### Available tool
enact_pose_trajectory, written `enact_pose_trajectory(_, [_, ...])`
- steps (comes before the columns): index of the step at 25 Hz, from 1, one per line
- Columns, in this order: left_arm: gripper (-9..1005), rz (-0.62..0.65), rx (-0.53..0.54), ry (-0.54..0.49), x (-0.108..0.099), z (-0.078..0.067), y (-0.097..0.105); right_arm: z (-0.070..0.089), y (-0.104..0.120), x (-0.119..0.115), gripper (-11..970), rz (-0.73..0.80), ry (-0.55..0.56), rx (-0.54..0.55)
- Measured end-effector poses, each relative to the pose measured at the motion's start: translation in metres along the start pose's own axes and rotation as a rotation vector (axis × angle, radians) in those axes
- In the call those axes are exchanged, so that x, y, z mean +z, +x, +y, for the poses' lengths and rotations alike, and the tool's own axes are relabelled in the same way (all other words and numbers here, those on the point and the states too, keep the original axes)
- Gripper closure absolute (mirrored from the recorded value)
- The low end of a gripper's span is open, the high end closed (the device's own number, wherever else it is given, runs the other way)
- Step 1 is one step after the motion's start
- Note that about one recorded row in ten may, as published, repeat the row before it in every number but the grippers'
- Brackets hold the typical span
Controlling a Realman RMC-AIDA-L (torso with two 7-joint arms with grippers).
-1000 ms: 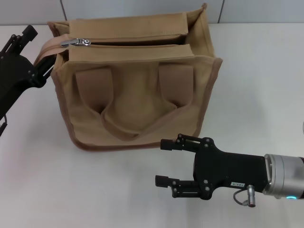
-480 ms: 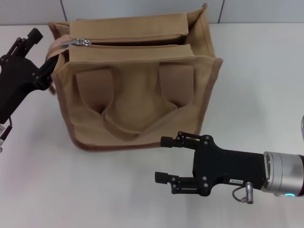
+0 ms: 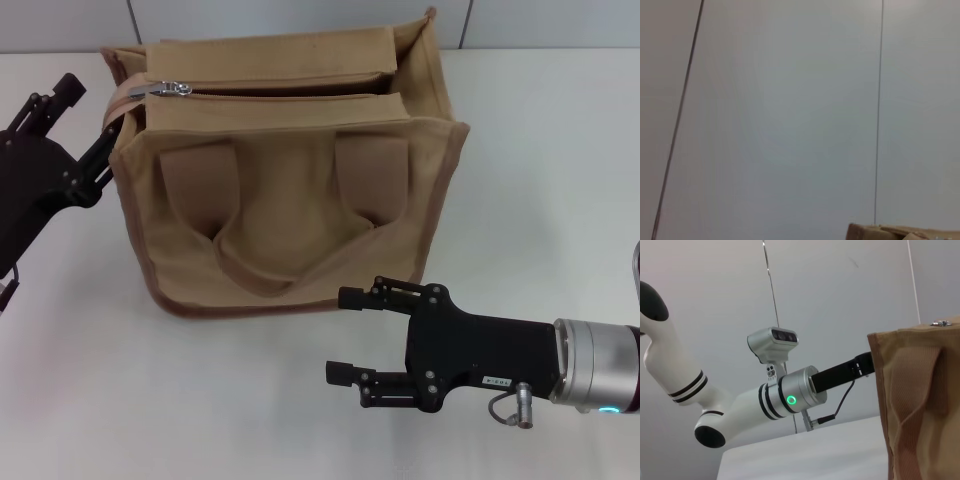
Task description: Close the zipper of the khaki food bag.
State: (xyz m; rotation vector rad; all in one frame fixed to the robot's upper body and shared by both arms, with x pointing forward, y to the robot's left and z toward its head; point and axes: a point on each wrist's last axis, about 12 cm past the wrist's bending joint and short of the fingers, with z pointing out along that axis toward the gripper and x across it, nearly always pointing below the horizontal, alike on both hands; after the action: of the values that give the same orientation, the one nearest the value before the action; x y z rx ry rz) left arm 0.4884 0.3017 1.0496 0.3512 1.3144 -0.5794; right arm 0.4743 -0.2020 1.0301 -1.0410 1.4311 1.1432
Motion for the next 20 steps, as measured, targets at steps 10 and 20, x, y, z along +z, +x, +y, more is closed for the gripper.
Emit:
enact_pose_trajectory(10, [493, -0.036, -0.001, 0.039, 0.005, -0.002, -0.005, 0.000, 0.000, 0.000, 185, 0.000, -0.001, -0.001])
enact_pose_trajectory(20, [862, -0.041, -0.003, 0.061, 0.012, -0.005, -0.005, 0.003, -0.003, -0.001, 185, -0.031, -0.014, 0.026])
